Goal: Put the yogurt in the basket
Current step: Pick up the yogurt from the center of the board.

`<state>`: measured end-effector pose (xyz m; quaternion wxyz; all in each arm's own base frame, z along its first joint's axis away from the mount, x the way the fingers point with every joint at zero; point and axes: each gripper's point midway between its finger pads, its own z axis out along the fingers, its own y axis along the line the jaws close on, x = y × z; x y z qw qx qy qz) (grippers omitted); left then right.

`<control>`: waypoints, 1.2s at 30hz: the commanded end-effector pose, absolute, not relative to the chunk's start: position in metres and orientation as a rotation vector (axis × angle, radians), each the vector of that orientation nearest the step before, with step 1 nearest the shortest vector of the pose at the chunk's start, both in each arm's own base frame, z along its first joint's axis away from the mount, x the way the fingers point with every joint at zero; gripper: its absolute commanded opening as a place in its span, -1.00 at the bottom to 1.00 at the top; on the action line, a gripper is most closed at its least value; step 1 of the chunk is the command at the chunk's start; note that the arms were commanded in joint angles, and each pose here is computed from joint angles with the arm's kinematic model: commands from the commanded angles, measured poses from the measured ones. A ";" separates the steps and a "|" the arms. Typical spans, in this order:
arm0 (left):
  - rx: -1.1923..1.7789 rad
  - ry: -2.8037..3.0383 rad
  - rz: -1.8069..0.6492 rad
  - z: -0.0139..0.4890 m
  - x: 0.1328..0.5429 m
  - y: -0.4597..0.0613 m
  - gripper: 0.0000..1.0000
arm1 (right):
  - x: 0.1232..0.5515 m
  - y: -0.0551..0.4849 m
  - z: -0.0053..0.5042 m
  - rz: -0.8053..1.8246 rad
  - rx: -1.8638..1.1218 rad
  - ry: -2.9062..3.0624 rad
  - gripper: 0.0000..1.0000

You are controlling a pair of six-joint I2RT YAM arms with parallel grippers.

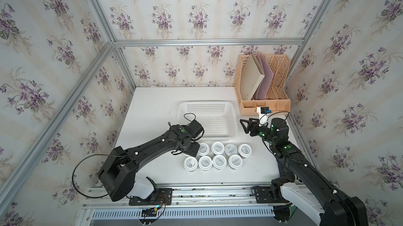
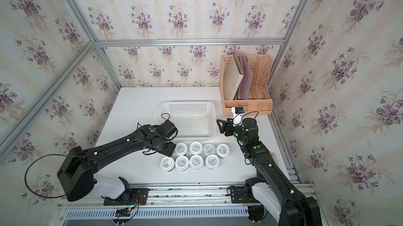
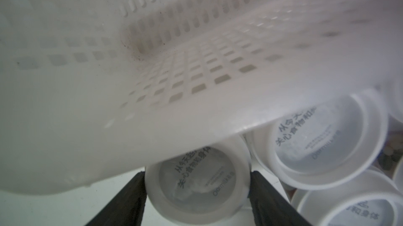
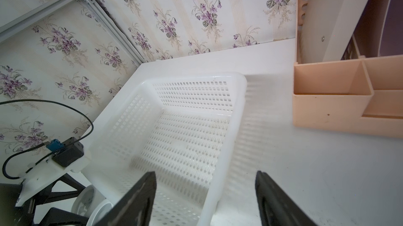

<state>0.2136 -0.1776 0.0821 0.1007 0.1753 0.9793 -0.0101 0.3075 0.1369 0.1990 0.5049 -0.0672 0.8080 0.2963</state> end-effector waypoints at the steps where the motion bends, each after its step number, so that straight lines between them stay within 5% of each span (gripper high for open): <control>1: 0.517 2.881 -0.016 0.084 0.217 -0.177 0.52 | 0.307 0.139 0.205 0.719 -0.185 1.929 0.53; 15: 0.519 2.883 0.011 0.081 0.215 -0.172 0.33 | 0.306 0.140 0.206 0.721 -0.187 1.929 0.53; 36: 0.465 2.862 0.070 0.114 0.206 -0.132 0.34 | 0.307 0.141 0.203 0.727 -0.187 1.938 0.53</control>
